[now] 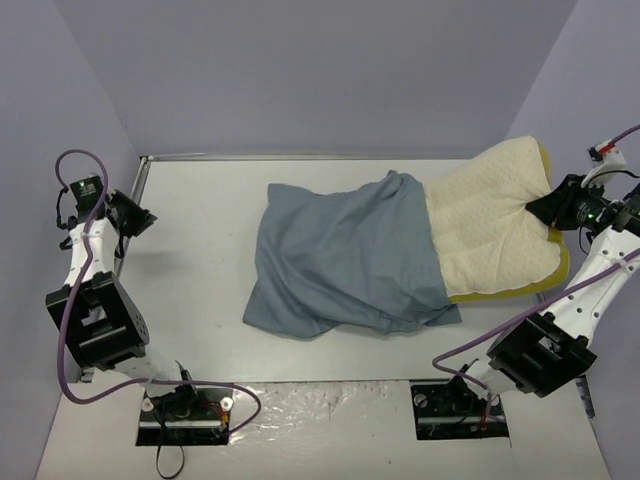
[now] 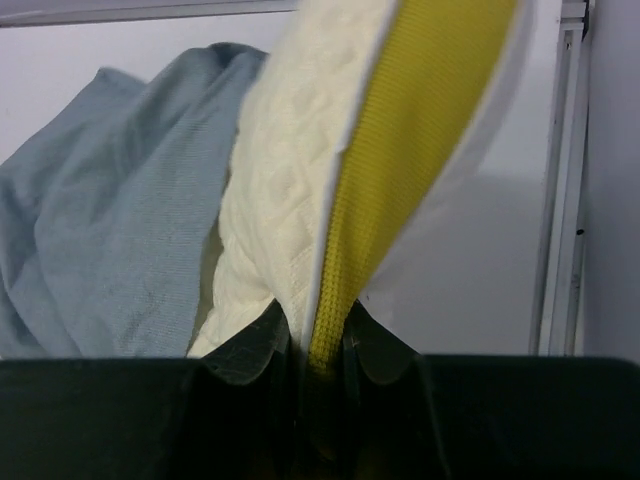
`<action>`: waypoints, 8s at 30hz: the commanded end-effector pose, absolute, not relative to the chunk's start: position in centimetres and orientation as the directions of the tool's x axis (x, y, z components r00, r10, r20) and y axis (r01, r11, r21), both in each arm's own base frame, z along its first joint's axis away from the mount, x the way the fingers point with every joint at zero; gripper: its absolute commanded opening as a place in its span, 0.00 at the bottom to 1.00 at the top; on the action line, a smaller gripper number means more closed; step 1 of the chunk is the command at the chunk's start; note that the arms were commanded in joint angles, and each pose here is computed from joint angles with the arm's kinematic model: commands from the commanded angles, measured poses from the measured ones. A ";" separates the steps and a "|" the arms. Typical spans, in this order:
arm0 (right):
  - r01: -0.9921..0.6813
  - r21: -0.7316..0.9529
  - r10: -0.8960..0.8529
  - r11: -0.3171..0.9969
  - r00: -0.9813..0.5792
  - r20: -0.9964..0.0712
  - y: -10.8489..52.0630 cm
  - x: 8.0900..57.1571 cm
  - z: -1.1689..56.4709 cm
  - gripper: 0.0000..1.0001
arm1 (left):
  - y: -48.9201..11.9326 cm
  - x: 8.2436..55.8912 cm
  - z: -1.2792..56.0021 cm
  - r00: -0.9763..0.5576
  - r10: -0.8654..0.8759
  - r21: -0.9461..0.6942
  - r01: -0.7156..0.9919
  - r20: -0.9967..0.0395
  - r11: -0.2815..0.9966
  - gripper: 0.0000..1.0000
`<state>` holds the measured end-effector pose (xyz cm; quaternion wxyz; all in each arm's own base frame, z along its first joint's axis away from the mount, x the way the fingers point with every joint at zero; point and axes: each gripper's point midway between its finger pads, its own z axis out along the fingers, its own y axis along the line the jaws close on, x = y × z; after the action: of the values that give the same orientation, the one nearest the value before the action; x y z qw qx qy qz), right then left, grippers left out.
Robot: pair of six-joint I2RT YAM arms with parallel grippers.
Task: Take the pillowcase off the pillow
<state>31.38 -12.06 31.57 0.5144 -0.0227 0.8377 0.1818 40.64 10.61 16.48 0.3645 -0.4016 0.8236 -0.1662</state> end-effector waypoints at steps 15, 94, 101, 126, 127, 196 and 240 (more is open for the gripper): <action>-0.399 0.236 0.016 0.886 -0.483 -0.876 -2.9 35.0 30.1 0.00 | -27.0 33.8 21.1 -0.535 0.155 -0.335 0.702 -0.830 0.629 0.80; -0.113 0.094 0.059 0.989 -0.275 -0.960 -13.2 36.2 39.4 0.00 | 5.7 35.1 26.4 -0.231 0.049 0.147 -0.427 -0.972 0.893 0.02; -0.198 -0.076 -0.157 0.977 -0.434 -0.887 -8.3 39.6 33.1 0.00 | 5.2 35.2 29.5 -0.112 0.006 0.048 -0.372 -0.994 0.927 0.02; -0.114 -0.324 -0.343 0.939 -0.335 -0.877 -2.8 45.0 34.8 0.92 | -8.0 34.8 37.6 0.002 -0.051 -0.048 0.341 -0.999 0.939 0.02; -0.215 -0.295 -0.355 0.931 -0.338 -0.872 -0.9 44.2 34.1 0.93 | -7.9 34.6 37.9 0.011 -0.051 -0.044 0.339 -0.999 0.940 0.02; -0.996 -0.087 -0.900 -0.014 0.050 -0.432 18.6 18.1 17.5 0.73 | -16.2 34.7 30.8 -0.317 -0.072 -0.219 0.456 -0.946 0.863 0.95; 0.198 0.024 0.063 0.980 -0.192 -0.979 -4.7 28.3 28.2 1.00 | -10.1 22.4 30.1 -0.111 -0.001 -0.047 0.410 -0.994 0.911 0.94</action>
<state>28.15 -4.42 26.48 0.5965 0.0787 0.7970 -0.0523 22.41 -9.79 29.69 0.6469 0.1282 0.7355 -0.1552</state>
